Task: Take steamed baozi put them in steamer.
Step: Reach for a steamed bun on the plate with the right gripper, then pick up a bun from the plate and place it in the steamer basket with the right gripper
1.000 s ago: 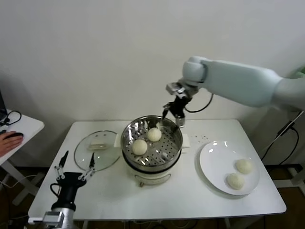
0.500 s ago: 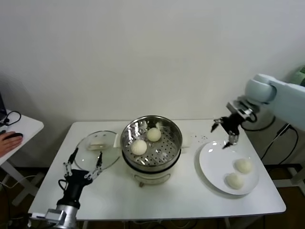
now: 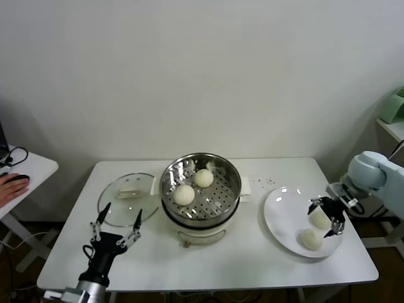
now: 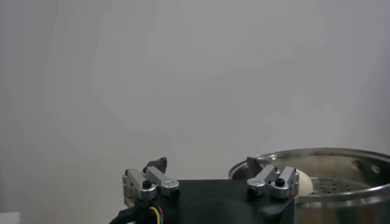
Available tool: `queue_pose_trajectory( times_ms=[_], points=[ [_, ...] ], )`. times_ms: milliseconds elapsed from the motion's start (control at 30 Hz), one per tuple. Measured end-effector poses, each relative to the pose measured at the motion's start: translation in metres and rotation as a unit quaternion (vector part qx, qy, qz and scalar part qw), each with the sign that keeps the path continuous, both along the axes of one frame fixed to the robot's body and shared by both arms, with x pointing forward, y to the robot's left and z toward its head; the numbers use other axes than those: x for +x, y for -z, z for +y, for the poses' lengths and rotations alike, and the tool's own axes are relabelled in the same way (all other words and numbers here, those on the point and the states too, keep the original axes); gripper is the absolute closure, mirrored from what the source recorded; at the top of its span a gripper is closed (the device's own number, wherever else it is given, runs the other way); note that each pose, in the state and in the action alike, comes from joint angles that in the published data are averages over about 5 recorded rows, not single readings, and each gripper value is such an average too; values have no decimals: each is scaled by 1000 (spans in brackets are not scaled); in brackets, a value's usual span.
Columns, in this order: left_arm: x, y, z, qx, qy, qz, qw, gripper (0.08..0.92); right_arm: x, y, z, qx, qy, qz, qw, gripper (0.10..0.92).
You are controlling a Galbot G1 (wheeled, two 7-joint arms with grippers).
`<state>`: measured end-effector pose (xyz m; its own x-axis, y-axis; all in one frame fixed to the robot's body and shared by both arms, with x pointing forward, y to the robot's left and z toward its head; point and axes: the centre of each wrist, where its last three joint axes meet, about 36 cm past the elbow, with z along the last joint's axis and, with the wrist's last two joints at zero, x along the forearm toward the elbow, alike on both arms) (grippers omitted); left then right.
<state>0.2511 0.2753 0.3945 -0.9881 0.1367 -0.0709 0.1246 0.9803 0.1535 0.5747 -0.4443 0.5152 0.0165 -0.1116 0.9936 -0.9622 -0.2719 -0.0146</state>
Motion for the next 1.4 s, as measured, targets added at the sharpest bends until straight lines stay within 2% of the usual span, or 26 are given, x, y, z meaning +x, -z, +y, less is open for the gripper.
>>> queue_pose_trajectory(
  times_ms=[433,833,967,1200,1400],
  points=[
    [-4,3,1,7,-6,1,1000,177,4,50,15,-19,-20,10,1000,200],
    [-2,3,6,15,-10,1,1000,177,11,69,28,-24,-31,16,999,205],
    [-1,2,6,15,-13,1,1000,177,12,70,28,-23,-32,15,999,240],
    [1,1,7,17,-14,0,1000,177,14,69,28,-22,-34,14,999,350],
    [2,1,7,17,-16,1,1000,177,15,62,29,-16,-36,8,999,384]
  ],
)
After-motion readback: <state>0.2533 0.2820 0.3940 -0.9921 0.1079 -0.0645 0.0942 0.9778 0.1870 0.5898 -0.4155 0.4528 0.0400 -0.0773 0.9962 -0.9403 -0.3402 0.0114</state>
